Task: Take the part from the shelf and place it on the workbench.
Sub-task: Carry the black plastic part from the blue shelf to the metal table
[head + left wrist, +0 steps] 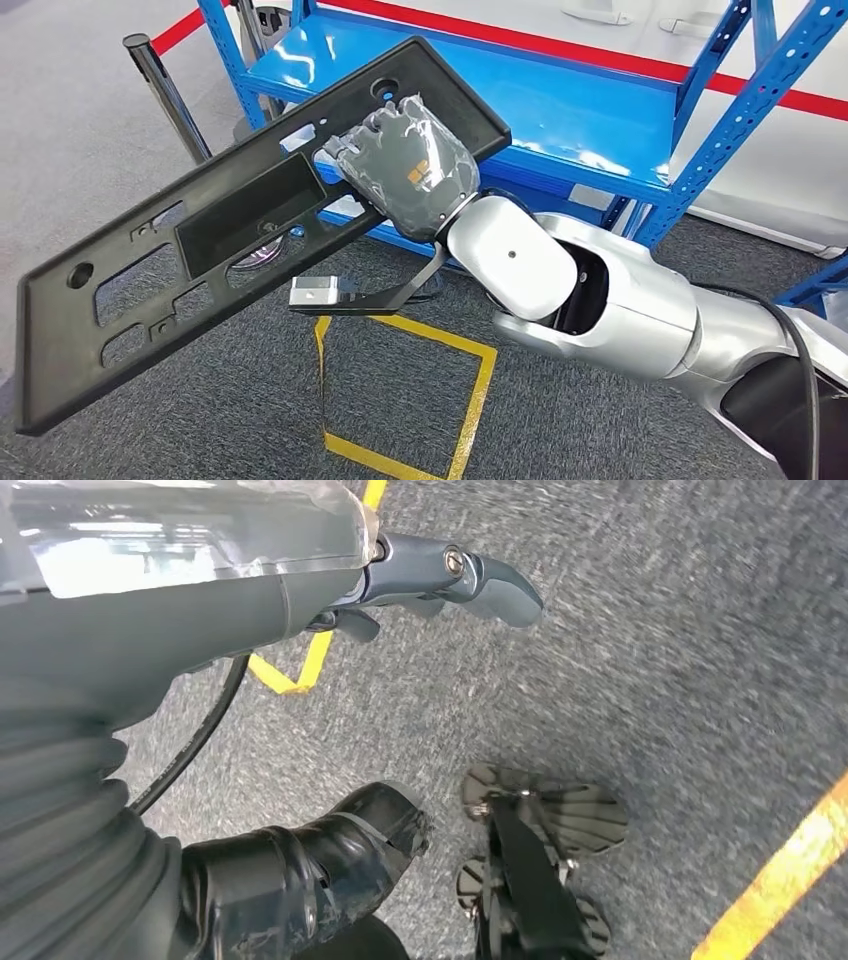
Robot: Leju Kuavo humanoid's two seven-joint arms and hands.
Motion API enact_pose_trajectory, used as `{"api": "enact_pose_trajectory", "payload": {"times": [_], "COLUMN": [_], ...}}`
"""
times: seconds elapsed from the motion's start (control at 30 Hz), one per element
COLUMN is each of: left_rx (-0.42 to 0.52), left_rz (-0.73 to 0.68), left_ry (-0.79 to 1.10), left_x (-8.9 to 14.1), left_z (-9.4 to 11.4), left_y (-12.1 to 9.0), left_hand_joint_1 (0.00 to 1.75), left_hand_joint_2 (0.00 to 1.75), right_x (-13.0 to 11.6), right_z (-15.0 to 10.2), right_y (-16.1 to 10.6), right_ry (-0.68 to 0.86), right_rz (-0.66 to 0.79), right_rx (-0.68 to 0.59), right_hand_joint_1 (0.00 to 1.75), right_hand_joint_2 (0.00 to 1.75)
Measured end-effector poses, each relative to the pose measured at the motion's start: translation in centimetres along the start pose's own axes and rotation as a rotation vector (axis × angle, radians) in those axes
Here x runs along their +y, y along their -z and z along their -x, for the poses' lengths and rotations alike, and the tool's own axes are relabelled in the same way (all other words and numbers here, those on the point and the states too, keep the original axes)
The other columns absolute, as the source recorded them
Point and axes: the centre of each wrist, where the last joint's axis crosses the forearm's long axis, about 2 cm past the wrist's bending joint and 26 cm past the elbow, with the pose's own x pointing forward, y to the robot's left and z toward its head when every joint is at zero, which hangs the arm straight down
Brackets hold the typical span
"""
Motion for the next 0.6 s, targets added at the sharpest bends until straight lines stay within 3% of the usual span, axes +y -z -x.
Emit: {"api": "enact_pose_trajectory", "payload": {"times": [0.6], "left_rx": [0.001], "left_rz": [0.014], "left_ry": [-0.007], "left_x": [-0.82], "left_z": [0.06], "left_y": [-0.21], "left_hand_joint_1": [0.00], "left_hand_joint_2": [1.75], "right_x": [-0.42], "right_z": [-0.01], "right_y": [0.22], "right_ry": [-0.013], "right_rz": [0.009], "right_rx": [-0.005], "right_hand_joint_1": [1.75], "right_hand_joint_2": [1.75]}}
